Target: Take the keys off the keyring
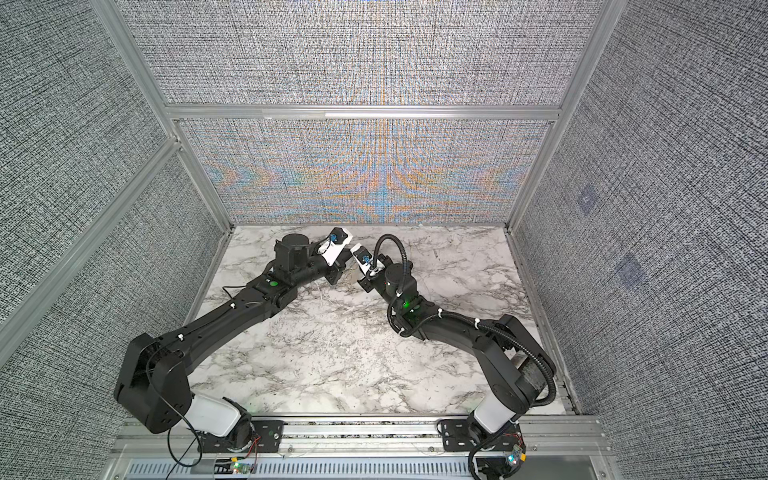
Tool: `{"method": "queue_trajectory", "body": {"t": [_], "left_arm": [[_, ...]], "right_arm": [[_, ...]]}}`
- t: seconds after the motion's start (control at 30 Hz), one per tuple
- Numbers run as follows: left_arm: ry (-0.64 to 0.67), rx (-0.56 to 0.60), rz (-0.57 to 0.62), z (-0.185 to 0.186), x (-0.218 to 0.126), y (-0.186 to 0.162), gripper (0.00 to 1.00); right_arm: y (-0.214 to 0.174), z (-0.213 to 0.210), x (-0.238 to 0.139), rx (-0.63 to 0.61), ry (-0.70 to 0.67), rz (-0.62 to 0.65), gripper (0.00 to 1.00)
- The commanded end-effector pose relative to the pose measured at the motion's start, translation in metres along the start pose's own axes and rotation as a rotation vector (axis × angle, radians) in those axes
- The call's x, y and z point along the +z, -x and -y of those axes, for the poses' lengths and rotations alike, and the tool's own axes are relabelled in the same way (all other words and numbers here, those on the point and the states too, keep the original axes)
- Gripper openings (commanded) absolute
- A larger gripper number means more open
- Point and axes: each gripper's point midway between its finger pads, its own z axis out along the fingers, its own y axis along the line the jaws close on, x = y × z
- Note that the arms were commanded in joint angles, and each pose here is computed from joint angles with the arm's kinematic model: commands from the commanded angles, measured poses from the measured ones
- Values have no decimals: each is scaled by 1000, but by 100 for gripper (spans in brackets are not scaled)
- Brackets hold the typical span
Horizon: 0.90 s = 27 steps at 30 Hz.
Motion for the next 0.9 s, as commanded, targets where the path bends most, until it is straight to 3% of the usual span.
{"method": "queue_trajectory", "body": {"t": [0.0, 0.07, 0.57, 0.87], "left_arm": [[-7, 4, 18, 0, -1, 7, 0], [-8, 5, 18, 0, 0, 7, 0], [23, 36, -13, -6, -3, 2, 0], [10, -27, 13, -14, -6, -6, 0]], "right_arm": [[11, 1, 1, -1, 4, 49, 10], [10, -1, 1, -3, 9, 45, 6], [9, -7, -8, -50, 44, 73, 0], [16, -13, -16, -70, 82, 144, 0]]}}
